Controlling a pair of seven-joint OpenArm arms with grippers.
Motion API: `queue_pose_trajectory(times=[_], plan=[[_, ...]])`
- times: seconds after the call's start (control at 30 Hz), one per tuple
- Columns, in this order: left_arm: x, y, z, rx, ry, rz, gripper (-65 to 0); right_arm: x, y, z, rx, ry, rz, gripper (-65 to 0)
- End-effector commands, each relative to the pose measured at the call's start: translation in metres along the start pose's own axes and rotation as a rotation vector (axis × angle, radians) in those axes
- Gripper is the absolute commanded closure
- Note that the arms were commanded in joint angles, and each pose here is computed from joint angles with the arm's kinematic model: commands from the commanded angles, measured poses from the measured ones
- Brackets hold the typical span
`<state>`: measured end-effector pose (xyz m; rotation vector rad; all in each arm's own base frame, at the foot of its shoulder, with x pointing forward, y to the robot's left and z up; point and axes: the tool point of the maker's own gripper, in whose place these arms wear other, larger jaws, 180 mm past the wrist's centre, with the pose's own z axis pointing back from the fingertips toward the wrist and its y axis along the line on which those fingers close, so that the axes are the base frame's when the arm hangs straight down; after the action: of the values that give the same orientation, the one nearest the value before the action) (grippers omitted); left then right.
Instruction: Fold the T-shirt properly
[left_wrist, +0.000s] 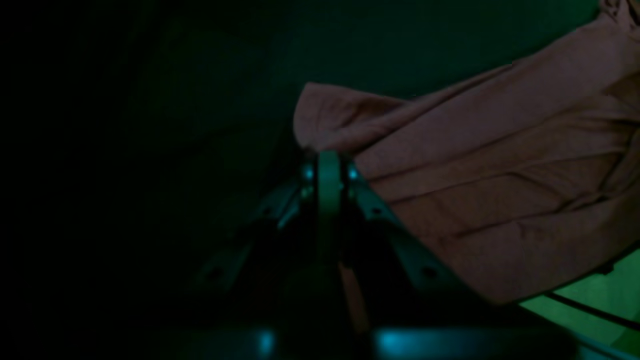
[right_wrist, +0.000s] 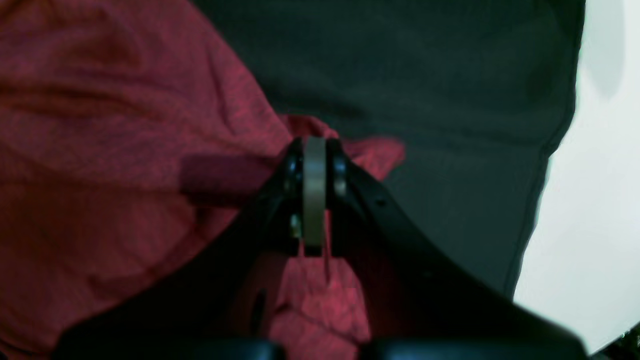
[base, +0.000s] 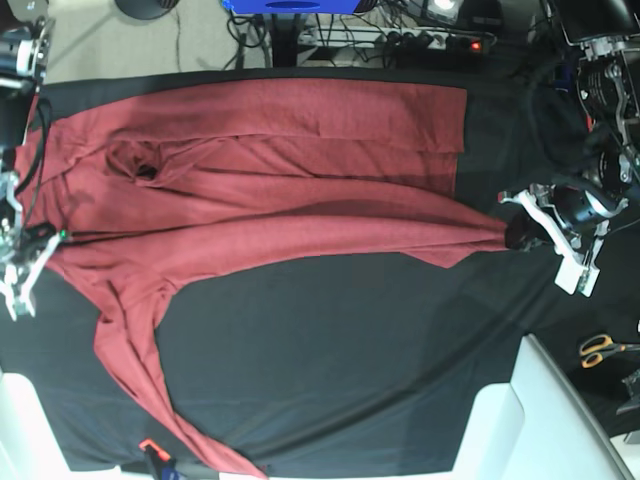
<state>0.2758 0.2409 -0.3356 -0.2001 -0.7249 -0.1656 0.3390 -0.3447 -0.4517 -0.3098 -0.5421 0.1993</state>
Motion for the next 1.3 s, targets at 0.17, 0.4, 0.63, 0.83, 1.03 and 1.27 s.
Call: queue_pose_trajectory(times=[0.17, 0.4, 0.63, 0.83, 1.03, 1.27], plan=[[-0.003, 0.001, 0.007, 0.004, -0.006, -0.012, 0.0, -0.007, -0.029, 0.007, -0.057, -0.014, -0.058, 0.0], [-0.023, -0.001, 0.008, -0.001, 0.038, -0.004, 0.0, -0.030, -0.032, 0.008, -0.063, 0.023, -0.068, 0.0], [-0.041, -0.010, 0.011, -0.050, 0.078, -0.081, 0.0, -0.051, -0.025, 0.008, -0.051, 0.059, -0.061, 0.0], [-0.067, -0.015, 0.016, -0.064, 0.107, -0.068, 0.0, -0.058, -0.024, 0.013, -0.057, 0.057, -0.045, 0.0], [-0.086, -0.019, 0.019, -0.076, 0.134, -0.047, 0.0, -0.062, -0.019, 0.015, -0.053, 0.058, -0.039, 0.0], [-0.098, -0.015, 0.014, -0.019, 0.151, -0.081, 0.0, -0.065, -0.018, 0.014, -0.051, 0.065, -0.040, 0.0]])
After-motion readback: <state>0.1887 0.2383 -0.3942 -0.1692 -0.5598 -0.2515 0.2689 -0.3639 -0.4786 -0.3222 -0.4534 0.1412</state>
